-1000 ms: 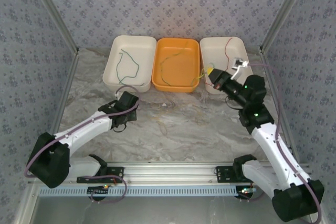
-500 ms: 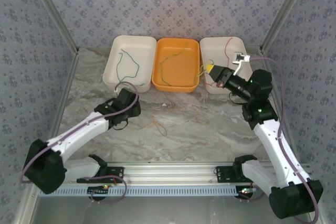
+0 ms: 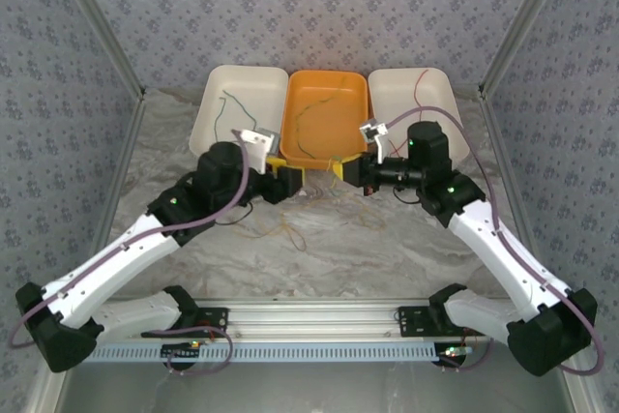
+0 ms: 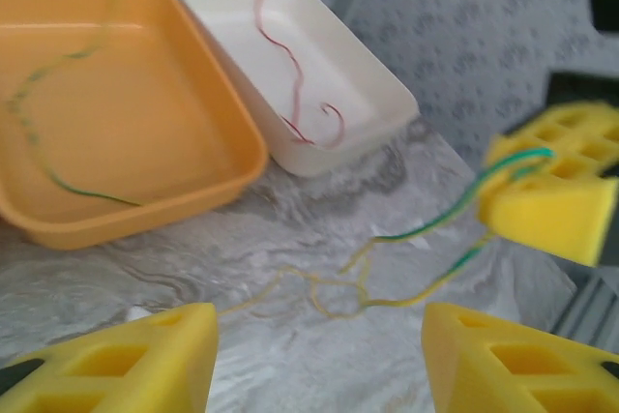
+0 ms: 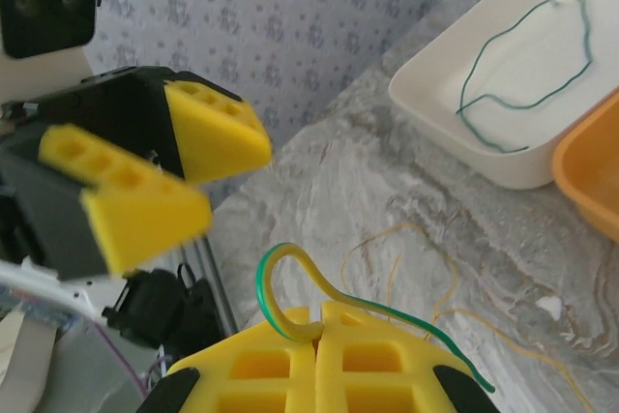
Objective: Untangle the cables
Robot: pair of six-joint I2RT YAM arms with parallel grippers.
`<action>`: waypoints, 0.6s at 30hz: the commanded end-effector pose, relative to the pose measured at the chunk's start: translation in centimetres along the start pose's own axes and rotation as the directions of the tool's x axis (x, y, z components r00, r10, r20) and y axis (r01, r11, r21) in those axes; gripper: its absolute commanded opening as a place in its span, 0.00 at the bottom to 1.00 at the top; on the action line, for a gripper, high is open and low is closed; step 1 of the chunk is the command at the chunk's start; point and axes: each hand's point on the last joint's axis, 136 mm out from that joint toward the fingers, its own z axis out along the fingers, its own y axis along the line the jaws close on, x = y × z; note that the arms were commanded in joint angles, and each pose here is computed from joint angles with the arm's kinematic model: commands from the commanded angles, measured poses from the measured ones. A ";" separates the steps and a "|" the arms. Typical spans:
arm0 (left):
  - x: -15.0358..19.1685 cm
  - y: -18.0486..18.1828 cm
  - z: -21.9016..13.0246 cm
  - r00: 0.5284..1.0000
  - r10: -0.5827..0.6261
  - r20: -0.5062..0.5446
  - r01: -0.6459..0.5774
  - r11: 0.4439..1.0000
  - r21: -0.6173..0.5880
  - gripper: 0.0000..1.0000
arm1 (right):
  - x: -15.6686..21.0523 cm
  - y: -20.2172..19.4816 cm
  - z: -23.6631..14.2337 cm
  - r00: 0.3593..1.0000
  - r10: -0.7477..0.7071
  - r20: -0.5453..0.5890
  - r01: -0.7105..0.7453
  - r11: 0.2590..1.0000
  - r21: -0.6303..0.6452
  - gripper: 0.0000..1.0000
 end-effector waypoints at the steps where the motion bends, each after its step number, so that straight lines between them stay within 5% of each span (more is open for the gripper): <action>1: 0.1 -2.3 0.6 0.982 0.187 0.025 -0.188 0.980 0.065 0.60 | 1.0 1.6 0.3 0.995 -0.060 -0.084 0.057 0.998 -0.036 0.00; 18: 3.5 -2.1 4.1 0.944 0.325 -0.046 -0.323 0.945 0.042 0.55 | 2.0 3.1 0.8 0.990 -0.057 -0.126 0.043 0.993 -0.111 0.00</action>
